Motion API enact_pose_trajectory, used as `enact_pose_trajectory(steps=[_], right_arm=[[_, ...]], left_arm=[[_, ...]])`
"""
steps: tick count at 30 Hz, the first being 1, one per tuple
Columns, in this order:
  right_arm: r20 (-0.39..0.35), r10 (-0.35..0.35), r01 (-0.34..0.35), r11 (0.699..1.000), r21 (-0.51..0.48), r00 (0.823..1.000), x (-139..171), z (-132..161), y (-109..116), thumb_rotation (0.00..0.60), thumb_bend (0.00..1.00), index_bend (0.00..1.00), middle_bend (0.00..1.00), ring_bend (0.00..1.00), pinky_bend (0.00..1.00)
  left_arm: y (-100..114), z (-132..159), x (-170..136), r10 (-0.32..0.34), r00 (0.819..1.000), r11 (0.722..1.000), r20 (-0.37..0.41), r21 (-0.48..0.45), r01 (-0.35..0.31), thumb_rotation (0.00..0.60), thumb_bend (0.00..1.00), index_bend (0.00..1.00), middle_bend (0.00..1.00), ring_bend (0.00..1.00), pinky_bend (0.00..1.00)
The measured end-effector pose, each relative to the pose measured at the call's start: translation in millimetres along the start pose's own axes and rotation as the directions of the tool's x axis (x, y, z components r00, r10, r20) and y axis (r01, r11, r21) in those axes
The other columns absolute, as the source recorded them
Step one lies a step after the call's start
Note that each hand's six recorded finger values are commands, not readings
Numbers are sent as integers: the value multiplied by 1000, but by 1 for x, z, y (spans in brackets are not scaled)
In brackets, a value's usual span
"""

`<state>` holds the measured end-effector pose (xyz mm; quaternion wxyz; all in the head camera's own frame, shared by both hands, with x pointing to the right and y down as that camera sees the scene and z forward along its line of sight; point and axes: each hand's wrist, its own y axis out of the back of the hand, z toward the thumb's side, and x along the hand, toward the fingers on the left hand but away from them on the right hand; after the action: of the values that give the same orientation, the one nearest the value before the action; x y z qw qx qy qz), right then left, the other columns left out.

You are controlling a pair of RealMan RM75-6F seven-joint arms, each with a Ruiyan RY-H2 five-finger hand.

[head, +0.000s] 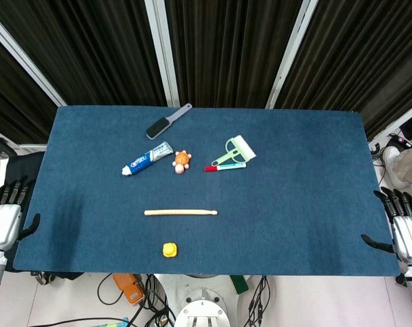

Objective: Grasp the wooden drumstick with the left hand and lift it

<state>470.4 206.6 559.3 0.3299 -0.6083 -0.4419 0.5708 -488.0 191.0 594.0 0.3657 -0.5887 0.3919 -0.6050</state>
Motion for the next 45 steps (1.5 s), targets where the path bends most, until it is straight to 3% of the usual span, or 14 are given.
enact_pose_trajectory(steps=[11, 20, 35, 45], right_arm=[[-2, 2, -2, 1000, 4, 1000, 1, 0, 0, 600, 181, 179, 136, 89, 0], [3, 11, -11, 1000, -5, 1000, 1, 0, -1, 600, 182, 179, 136, 89, 0], [9, 38, -37, 999, -9, 999, -1, -2, -6, 600, 181, 179, 136, 89, 0], [20, 51, -51, 998, -22, 998, -3, -3, -7, 600, 182, 179, 136, 89, 0]], left_arm=[[-2, 3, 0, -6, 1000, 1000, 8, -3, 6, 600, 383, 31, 0, 0, 77], [-15, 16, 1, -34, 999, 999, -12, 6, 34, 600, 357, 0, 0, 0, 77], [-29, 106, 40, -152, 985, 988, 84, 5, 152, 600, 241, 0, 21, 0, 77], [-55, 180, 44, -247, 950, 966, 189, -30, 257, 600, 190, 7, 65, 0, 77]])
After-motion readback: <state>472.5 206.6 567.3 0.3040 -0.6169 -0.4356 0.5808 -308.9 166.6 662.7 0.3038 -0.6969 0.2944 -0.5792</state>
